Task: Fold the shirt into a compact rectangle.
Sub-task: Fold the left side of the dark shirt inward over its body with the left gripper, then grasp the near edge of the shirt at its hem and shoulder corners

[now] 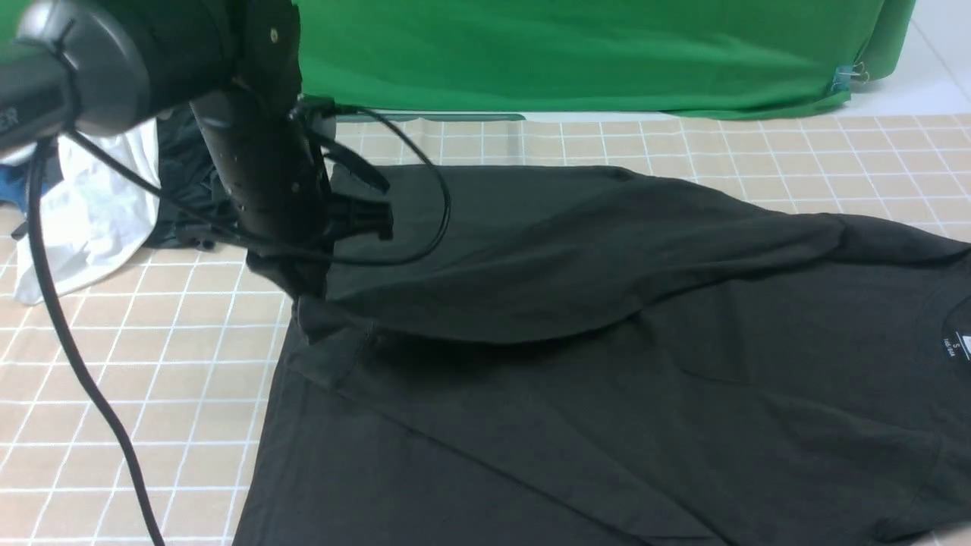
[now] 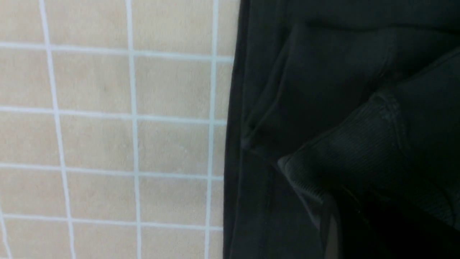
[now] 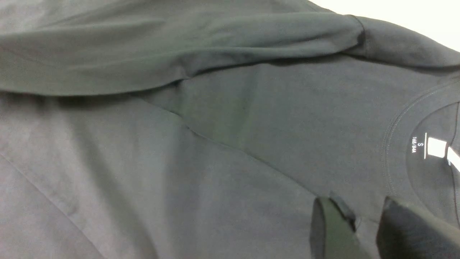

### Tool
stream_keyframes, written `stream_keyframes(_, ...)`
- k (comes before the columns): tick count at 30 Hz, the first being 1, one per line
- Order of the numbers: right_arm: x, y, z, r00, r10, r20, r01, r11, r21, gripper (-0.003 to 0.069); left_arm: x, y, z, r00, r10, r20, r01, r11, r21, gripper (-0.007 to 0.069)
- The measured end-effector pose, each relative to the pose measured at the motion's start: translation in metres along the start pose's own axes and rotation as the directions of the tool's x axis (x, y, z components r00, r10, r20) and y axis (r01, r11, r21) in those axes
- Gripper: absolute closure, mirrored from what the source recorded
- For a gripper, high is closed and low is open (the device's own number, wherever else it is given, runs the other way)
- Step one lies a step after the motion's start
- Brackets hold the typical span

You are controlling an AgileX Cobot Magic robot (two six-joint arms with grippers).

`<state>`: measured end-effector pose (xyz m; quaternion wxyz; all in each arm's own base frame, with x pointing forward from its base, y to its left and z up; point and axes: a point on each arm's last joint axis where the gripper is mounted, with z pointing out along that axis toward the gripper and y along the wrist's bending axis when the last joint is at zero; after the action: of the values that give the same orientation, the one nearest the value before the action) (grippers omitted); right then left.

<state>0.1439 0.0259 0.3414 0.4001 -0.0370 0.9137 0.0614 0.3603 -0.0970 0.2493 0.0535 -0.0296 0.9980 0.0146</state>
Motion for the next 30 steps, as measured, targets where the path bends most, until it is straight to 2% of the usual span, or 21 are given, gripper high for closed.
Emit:
stream_keyframes(8,0.000,0.000,0.000,1.000,0.000,0.000,0.000,1.000,0.000,0.0424,-0.003,0.009,-0.001,0.999,-0.002,0.038,0.006,0.996,-0.092,0.0295)
stream_keyframes(11,0.000,0.000,0.000,1.000,-0.001,0.000,0.001,1.000,0.000,0.0424,-0.001,0.009,-0.008,0.998,-0.020,0.051,0.024,0.997,-0.079,0.0248)
stream_keyframes(13,0.000,0.000,0.000,1.000,-0.001,0.000,0.001,1.000,0.000,0.0424,0.000,0.007,-0.010,0.998,-0.026,0.052,0.029,0.998,-0.059,0.0253)
stream_keyframes(18,0.000,0.000,0.000,1.000,-0.004,0.001,0.004,1.000,0.000,0.0424,0.009,-0.012,-0.016,0.998,0.021,0.055,-0.019,0.999,-0.030,0.0368)
stream_keyframes(19,0.000,0.000,0.000,1.000,-0.007,0.001,0.007,1.000,0.000,0.0424,0.014,-0.022,-0.014,0.998,0.050,0.045,-0.049,0.999,-0.022,0.0447)
stream_keyframes(21,0.000,0.000,0.000,1.000,-0.016,-0.002,0.016,1.000,0.000,0.0424,0.022,-0.032,-0.010,0.996,0.088,0.018,-0.088,0.996,-0.001,0.0547)
stream_keyframes(26,0.004,0.000,0.000,0.998,-0.049,-0.044,0.049,0.999,0.001,0.0450,0.042,-0.039,0.004,0.991,0.121,-0.062,-0.119,0.992,0.033,0.0615)
stream_keyframes(30,0.010,-0.001,-0.001,0.992,-0.061,-0.107,0.062,0.998,0.001,0.0540,0.075,-0.024,0.016,0.982,0.115,-0.149,-0.116,0.993,0.006,0.0615)
